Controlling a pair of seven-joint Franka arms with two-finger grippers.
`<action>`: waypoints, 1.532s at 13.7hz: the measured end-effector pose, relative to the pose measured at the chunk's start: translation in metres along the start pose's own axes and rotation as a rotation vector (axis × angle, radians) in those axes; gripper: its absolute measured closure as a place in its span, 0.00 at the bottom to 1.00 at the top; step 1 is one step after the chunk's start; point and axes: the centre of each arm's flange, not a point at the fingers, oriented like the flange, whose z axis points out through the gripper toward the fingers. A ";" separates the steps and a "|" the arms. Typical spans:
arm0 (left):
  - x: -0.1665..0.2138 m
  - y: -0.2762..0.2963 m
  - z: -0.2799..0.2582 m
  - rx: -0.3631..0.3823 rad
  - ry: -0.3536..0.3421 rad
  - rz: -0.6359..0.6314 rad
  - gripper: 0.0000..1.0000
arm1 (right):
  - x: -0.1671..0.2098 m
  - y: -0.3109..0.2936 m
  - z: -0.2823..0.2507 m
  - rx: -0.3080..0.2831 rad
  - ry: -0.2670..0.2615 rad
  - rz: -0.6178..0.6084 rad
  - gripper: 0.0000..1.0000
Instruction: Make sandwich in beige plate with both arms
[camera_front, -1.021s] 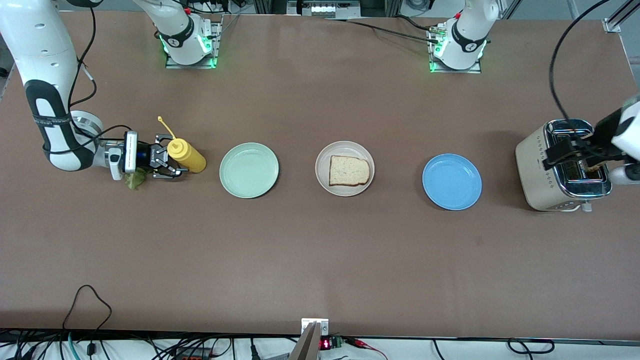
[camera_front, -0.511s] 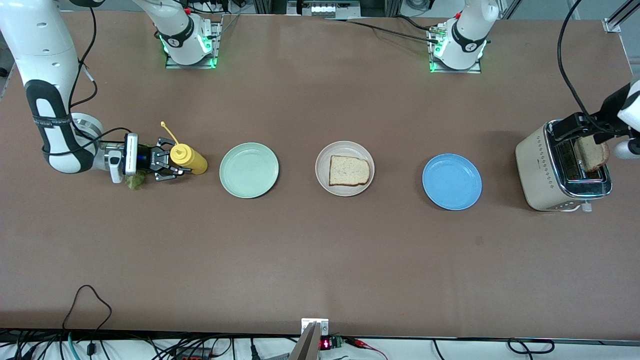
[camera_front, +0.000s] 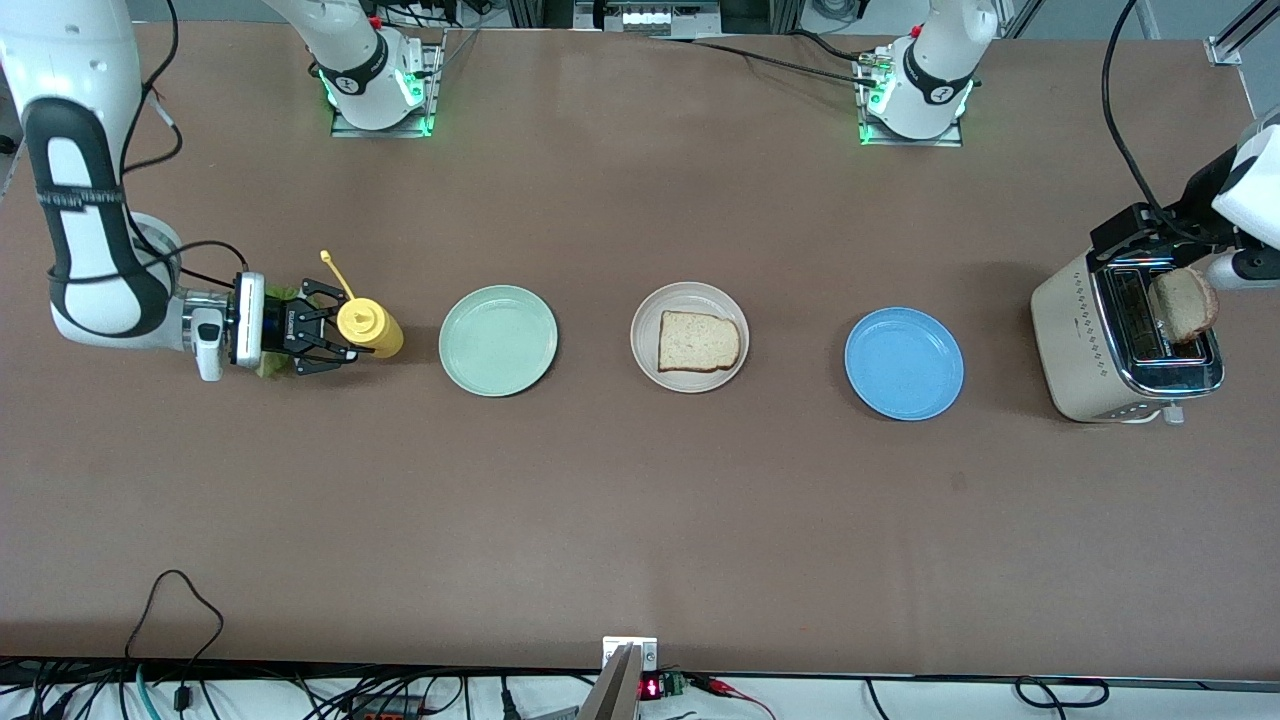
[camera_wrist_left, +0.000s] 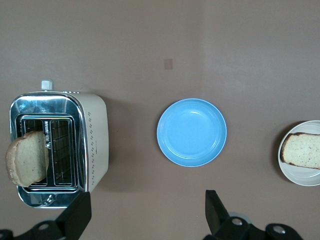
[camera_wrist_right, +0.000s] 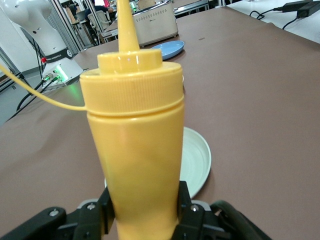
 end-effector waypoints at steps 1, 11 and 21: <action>0.000 0.000 0.000 0.000 -0.001 0.001 0.00 | 0.022 -0.002 0.003 -0.003 -0.018 0.005 0.49; 0.004 -0.004 0.026 0.003 -0.063 -0.006 0.00 | 0.227 -0.052 0.095 -0.150 -0.478 0.071 0.49; 0.008 -0.006 0.014 0.001 -0.037 0.005 0.00 | 0.340 -0.115 0.266 -0.409 -0.868 0.154 0.49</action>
